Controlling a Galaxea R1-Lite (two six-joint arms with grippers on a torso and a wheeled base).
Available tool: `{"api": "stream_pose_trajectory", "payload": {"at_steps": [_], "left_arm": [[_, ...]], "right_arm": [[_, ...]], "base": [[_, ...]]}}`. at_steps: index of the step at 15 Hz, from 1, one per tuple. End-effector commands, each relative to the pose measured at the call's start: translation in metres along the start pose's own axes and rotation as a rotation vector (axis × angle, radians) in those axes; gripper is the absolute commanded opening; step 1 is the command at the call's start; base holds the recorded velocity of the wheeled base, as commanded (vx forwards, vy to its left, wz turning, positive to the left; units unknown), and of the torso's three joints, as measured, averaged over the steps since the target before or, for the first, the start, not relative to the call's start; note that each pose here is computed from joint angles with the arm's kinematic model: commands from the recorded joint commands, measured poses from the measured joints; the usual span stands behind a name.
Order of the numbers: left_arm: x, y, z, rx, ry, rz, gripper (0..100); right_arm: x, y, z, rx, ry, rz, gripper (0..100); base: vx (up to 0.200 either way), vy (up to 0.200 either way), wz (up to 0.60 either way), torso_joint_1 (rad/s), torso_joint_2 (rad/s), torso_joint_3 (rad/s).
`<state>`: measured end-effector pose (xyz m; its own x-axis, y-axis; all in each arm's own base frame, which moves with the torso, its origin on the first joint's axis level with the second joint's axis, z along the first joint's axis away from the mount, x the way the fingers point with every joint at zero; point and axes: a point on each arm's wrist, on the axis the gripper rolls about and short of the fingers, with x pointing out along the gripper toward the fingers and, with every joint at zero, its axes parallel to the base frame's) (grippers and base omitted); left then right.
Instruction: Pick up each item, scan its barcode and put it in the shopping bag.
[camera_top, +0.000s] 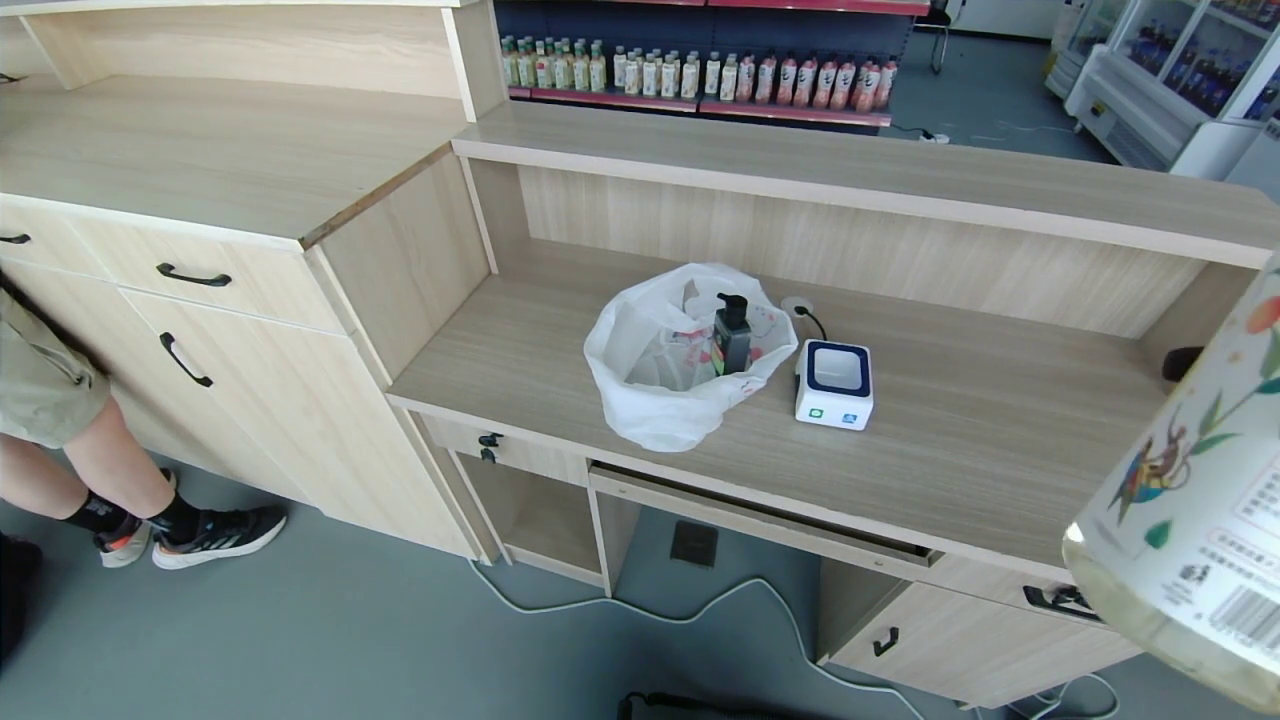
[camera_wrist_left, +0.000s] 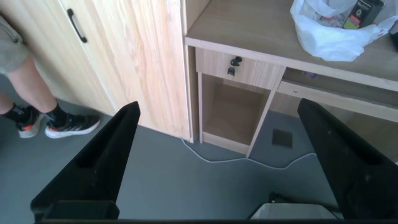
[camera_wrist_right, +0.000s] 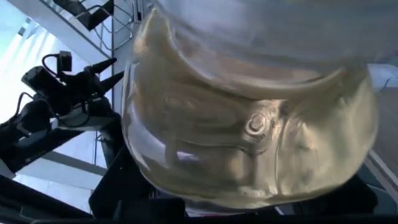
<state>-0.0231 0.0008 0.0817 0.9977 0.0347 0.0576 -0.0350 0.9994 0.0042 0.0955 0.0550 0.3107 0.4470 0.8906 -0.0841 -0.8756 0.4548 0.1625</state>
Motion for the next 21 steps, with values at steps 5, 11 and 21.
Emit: {"api": "stream_pose_trajectory", "payload": {"at_steps": [5, 11, 21], "left_arm": [[0.0, 0.0, 0.0, 0.0, -0.001, 0.001, 100], [0.0, 0.0, 0.0, 0.0, -0.001, 0.001, 100], [0.0, 0.0, 0.0, 0.0, -0.001, 0.001, 100]], "right_arm": [[0.026, -0.081, -0.035, -0.341, 0.065, -0.523, 0], [0.017, -0.191, -0.071, -0.926, 0.098, -0.935, 0], [0.03, -0.265, -0.095, -1.287, 0.197, -1.025, 0]], "base": [[0.0, 0.0, 0.0, 0.0, 0.0, 0.0], [0.0, 0.0, 0.0, 0.0, 0.0, 0.0], [0.0, 0.0, 0.06, 0.0, 0.0, 0.0]]}}
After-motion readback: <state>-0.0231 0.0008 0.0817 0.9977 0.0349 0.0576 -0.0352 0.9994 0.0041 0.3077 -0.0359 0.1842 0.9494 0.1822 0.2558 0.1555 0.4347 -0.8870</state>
